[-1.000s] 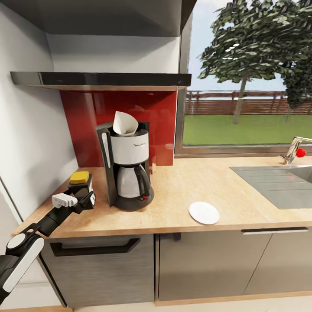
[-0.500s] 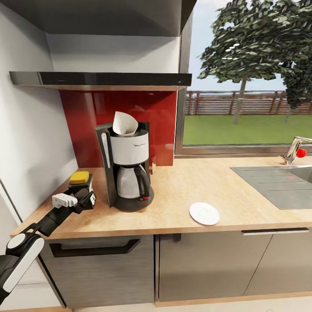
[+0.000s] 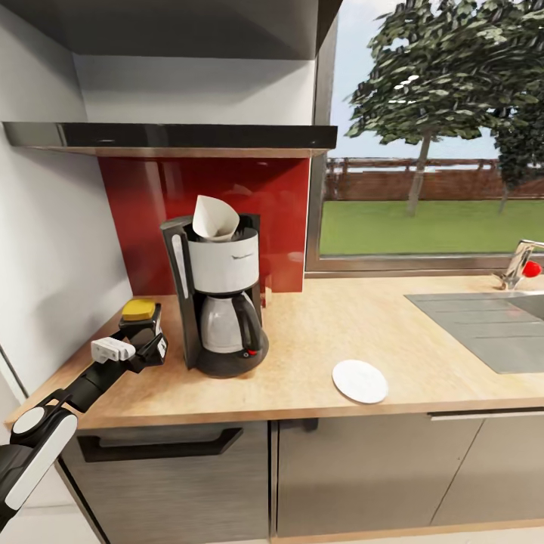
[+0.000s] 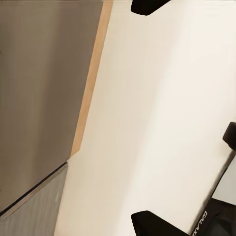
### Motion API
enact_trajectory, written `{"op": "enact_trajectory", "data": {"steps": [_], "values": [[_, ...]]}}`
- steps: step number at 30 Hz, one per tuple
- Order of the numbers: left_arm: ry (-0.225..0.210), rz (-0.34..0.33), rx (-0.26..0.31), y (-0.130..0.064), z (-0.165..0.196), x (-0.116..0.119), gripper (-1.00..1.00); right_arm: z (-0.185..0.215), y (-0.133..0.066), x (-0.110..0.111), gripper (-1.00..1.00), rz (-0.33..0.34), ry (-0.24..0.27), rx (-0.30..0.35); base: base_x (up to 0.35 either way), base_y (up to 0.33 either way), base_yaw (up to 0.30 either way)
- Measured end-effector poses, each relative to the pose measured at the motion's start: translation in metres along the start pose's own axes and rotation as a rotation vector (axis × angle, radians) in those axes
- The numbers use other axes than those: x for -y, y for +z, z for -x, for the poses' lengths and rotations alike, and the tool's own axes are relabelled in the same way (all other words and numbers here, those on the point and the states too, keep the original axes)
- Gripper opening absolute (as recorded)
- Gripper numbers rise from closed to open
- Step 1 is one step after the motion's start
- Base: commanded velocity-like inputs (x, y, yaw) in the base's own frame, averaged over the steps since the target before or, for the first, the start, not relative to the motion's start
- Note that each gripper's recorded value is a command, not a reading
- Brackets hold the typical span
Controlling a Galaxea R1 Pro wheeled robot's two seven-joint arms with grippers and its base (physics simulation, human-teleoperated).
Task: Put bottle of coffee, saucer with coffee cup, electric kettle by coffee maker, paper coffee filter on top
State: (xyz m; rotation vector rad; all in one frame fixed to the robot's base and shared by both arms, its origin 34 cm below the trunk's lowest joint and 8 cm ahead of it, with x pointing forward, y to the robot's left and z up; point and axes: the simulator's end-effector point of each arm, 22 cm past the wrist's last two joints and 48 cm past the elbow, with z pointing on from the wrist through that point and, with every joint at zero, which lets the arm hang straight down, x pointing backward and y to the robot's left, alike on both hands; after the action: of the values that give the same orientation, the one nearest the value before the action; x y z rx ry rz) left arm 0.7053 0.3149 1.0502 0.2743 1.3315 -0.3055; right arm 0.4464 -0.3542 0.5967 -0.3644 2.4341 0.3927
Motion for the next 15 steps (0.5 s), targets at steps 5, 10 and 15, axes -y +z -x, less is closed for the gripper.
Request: {"op": "enact_trajectory", "data": {"steps": [5,10,15], "values": [[0.0,0.001,-0.001,-0.0001,-0.0005,-0.0002,-1.0,0.0001,0.0001,-0.0002,1.0,0.0,0.0,0.0,0.033,0.0,0.0],[0.0,0.0,-0.001,-0.0002,-0.0002,-0.0001,-1.0,0.0,0.0002,-0.0006,1.0,0.001,0.0,0.0,0.161,0.0,0.0],[0.0,0.001,-0.001,-0.0001,-0.0006,-0.0003,-1.0,-0.0002,0.0002,-0.0001,1.0,-0.001,0.001,0.0,0.045,0.0,0.0]]}}
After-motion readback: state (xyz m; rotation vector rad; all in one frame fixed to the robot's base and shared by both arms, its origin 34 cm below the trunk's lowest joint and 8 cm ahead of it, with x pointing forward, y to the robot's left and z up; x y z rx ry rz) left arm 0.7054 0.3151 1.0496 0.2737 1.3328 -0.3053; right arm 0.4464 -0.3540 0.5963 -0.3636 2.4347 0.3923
